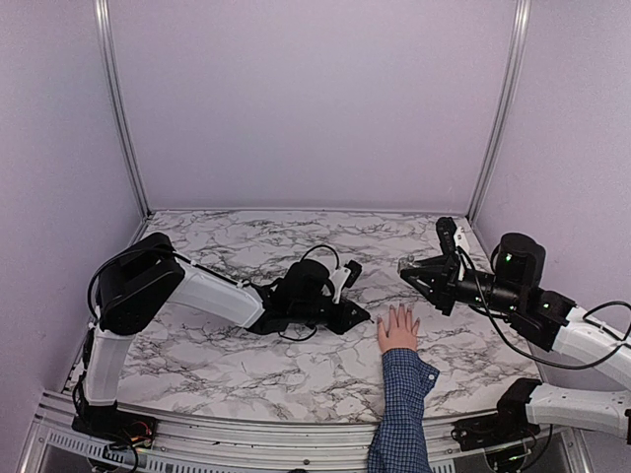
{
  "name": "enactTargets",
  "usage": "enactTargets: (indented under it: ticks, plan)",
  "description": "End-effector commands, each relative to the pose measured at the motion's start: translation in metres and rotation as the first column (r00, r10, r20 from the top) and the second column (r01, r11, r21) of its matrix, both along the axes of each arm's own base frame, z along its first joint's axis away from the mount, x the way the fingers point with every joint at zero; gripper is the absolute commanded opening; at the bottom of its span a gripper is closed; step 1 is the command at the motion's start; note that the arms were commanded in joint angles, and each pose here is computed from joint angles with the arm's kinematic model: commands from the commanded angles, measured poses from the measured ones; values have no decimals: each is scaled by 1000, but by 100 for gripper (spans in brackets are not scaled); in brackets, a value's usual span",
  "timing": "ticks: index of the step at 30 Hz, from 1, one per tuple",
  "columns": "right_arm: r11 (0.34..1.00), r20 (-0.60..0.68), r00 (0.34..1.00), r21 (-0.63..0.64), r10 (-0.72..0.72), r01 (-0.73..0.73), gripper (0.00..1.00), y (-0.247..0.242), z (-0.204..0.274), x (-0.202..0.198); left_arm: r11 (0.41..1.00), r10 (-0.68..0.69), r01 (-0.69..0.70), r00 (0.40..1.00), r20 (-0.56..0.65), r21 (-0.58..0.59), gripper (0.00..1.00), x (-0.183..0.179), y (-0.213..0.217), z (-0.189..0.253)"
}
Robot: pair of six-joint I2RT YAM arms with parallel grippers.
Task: Paint the nails
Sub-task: Paint the nail with the hand.
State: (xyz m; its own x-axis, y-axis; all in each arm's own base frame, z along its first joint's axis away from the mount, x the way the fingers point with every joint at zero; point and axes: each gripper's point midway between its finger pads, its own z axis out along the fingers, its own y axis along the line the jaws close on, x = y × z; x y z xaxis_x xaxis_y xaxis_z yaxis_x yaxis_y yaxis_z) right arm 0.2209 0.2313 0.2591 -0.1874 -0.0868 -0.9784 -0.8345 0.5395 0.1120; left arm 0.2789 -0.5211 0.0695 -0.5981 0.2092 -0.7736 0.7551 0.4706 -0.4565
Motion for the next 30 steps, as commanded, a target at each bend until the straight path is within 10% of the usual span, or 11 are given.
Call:
enactTargets:
  ticks: [1, 30]
  plan:
    - [999, 34, 999, 34, -14, 13, 0, -2, 14, 2, 998, -13, 15, 999, 42, -56, 0, 4, -12, 22]
    - [999, 32, 999, 30, -18, 17, 0, -3, 13, 3, 998, -20, 20, 1000, 6, -51, 0, 4, -17, 8]
